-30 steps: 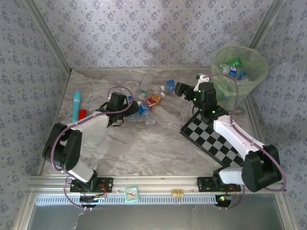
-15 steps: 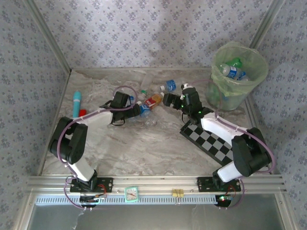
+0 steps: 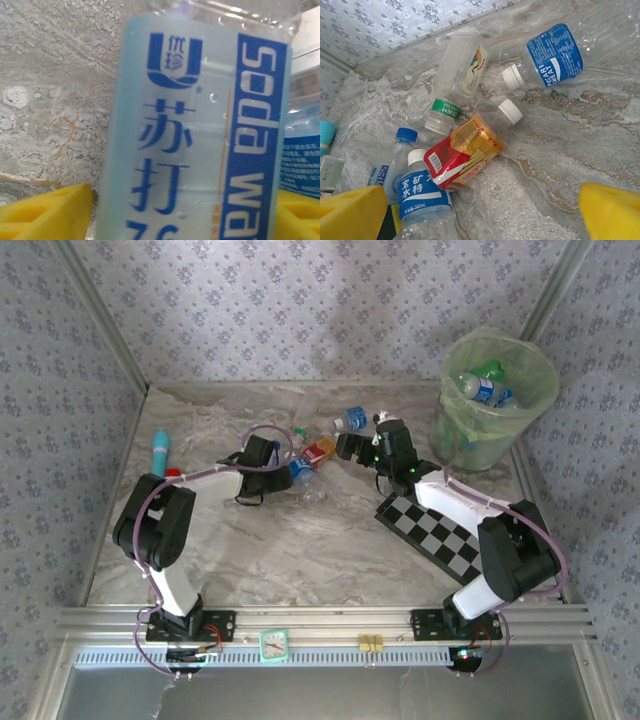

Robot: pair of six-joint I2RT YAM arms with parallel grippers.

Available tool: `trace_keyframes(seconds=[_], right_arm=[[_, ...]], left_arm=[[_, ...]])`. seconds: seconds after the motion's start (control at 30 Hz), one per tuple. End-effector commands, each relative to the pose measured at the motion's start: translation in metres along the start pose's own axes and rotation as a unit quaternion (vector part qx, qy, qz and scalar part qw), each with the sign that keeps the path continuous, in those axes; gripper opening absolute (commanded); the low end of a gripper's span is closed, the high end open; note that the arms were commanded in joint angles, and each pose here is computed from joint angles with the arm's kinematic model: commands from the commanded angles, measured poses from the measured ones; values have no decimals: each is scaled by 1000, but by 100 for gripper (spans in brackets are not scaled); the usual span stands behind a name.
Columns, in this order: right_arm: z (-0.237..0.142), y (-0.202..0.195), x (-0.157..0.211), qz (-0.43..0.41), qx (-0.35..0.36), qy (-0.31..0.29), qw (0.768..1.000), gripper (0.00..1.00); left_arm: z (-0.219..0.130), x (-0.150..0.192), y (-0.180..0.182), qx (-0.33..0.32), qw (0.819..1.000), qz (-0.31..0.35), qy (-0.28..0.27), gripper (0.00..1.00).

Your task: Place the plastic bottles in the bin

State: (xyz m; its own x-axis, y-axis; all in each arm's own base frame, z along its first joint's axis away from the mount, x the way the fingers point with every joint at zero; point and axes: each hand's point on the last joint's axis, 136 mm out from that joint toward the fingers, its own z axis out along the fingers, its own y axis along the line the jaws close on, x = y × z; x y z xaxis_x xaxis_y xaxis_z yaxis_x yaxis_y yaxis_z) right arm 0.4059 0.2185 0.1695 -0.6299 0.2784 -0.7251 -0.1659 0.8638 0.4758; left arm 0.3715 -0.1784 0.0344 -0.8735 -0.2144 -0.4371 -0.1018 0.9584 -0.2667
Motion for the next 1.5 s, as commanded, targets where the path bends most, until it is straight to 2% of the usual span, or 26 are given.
trace_keyframes(seconds=[0.0,0.17,0.3,0.47,0.6,0.77,0.93,1.1,1.27,1.47], right_arm=[[3,11,-3,-2,-10,7,1000,100],[5,11,-1,-3,-9,11,1000,100],[5,13,-1,-2,-14,14,1000,100],[4,30,-4,-5,-60,14,998,100],[1,54,-7,-13,-123,14,992,100],[-3,84,-9,-19,-199,19,980,100],[-11,106,-11,-31,-248,19,968,100],[-12,117,-9,-39,-262,24,964,100],[-7,120,-6,-38,-264,29,963,99],[0,117,0,-31,-260,41,964,92]], left_arm=[[0,-7,-2,-8,1000,4,-9,71],[0,-8,0,-9,1000,5,-13,57],[-6,-11,-1,-3,1000,4,-26,52],[-28,-22,-15,48,996,11,-68,51],[-52,-32,-40,123,987,30,-101,50],[-87,-42,-77,225,963,58,-137,50],[-117,-44,-103,285,939,95,-165,49],[-134,-34,-125,319,922,137,-170,48],[-139,-23,-140,324,915,168,-170,48],[-146,-14,-153,332,907,193,-173,48]])
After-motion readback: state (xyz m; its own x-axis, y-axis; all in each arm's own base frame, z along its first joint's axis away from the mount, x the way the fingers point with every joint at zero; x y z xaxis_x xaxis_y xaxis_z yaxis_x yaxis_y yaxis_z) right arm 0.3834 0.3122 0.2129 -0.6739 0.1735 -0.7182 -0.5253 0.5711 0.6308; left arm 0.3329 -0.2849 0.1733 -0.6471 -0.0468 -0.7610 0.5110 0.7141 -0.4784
